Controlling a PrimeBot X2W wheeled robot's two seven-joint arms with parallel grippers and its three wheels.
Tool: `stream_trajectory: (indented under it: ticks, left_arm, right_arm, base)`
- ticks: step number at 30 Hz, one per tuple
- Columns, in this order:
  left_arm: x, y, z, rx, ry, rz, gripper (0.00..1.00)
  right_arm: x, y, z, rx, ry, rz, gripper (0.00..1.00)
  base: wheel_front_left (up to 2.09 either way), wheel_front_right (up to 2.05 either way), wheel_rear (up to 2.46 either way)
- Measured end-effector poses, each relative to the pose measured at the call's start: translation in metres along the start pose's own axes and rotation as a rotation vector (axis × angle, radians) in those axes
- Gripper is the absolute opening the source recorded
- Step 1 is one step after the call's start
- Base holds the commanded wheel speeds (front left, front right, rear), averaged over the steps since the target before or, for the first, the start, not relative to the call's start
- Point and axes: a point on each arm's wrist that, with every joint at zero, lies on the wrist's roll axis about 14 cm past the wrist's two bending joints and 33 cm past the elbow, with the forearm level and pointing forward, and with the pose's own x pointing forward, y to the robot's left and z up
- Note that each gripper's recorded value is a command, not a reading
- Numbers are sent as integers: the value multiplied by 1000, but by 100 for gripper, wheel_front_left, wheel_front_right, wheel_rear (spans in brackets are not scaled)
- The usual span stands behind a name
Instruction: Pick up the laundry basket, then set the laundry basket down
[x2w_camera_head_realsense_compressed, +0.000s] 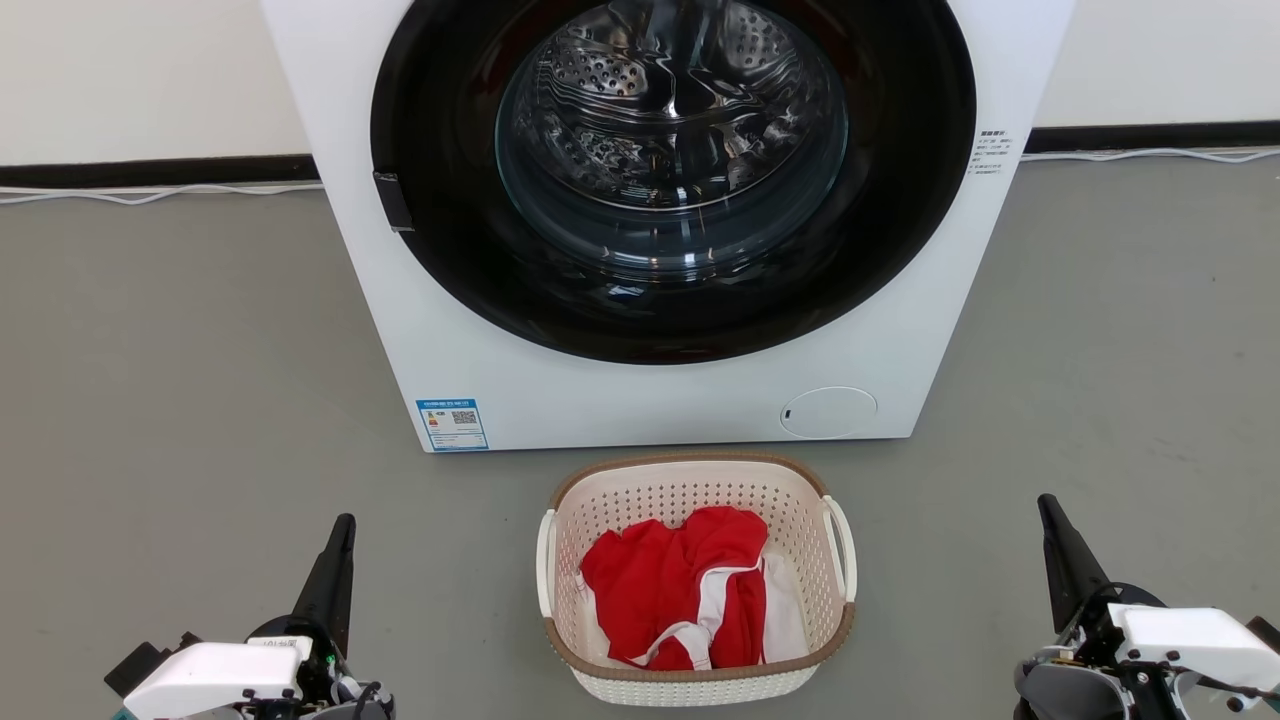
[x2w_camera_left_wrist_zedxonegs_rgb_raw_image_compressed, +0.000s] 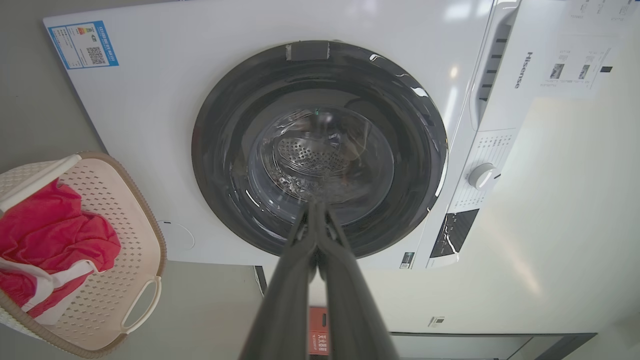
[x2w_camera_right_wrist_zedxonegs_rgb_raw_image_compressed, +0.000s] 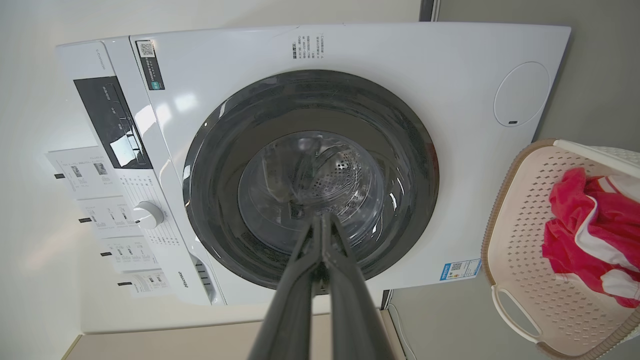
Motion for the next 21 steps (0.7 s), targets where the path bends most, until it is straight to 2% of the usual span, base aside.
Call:
stream_trajectory:
  ticks: [21]
  left_arm:
    - [0,0,0,0,0,0,0]
  right_arm:
    - [0,0,0,0,0,0,0]
  base:
    - [0,0,0]
